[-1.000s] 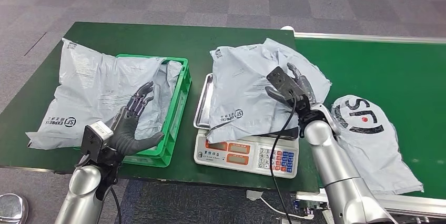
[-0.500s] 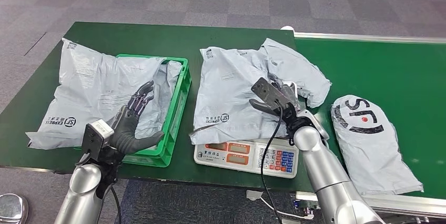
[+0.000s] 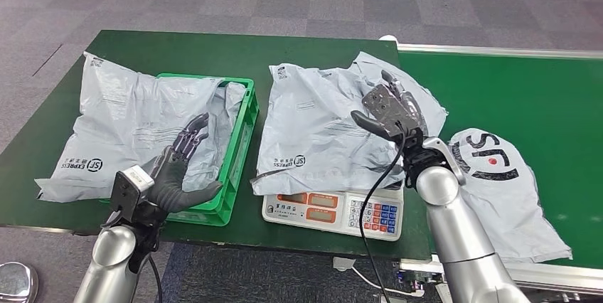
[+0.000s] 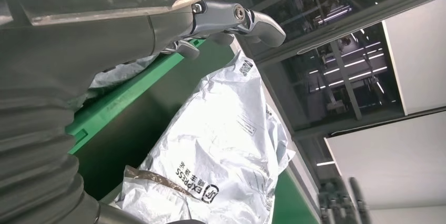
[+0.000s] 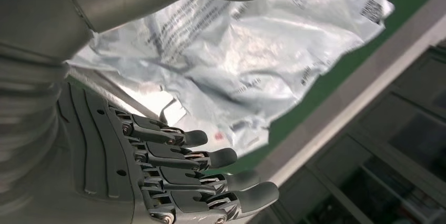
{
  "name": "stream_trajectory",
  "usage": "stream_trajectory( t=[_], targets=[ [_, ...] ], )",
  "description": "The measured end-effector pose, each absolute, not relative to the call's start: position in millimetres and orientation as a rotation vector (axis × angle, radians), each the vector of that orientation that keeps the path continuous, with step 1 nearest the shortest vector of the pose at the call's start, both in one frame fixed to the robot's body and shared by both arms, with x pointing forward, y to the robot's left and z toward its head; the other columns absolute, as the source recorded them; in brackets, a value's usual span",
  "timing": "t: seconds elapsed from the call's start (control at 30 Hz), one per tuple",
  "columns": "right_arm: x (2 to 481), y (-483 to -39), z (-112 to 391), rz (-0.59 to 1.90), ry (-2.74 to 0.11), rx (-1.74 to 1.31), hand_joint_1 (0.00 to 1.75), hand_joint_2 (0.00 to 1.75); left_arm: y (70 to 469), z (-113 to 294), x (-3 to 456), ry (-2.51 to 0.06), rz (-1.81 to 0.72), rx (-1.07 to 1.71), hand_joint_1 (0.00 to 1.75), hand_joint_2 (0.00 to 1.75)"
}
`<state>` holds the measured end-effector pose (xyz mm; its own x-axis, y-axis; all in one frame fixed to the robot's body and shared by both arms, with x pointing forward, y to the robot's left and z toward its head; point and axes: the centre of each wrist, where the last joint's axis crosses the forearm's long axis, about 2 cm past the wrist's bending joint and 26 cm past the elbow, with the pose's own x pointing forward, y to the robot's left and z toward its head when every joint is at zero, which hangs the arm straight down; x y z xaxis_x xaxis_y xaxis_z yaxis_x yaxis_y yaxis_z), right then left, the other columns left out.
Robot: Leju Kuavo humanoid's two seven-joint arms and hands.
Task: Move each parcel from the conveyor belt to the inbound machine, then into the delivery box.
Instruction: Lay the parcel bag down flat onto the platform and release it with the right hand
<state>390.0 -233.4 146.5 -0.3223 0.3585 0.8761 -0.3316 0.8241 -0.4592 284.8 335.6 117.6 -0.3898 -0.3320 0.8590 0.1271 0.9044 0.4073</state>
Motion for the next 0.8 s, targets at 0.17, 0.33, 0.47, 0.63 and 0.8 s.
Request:
stream_trajectory(
  t=[0.17,0.33,0.47,0.63,0.8],
  targets=[
    [390,-236,157,0.694,-1.807,-0.04,0.0,1.75,336,119,284,-1.914,-0.497,0.153,0.0,1.75],
    [390,-237,161,0.695,-1.826,-0.047,0.0,1.75,337,118,283,-1.914,-0.498,0.153,0.0,1.75],
    [389,-240,167,0.679,-1.857,-0.063,0.0,1.75,337,118,279,-1.911,-0.497,0.154,0.0,1.75],
    [385,-250,178,0.607,-1.935,-0.104,0.0,1.75,336,119,274,-1.904,-0.499,0.159,0.0,1.75],
    [370,-258,186,0.559,-2.022,-0.182,0.0,1.75,336,120,270,-1.902,-0.503,0.16,0.0,1.75]
  ],
)
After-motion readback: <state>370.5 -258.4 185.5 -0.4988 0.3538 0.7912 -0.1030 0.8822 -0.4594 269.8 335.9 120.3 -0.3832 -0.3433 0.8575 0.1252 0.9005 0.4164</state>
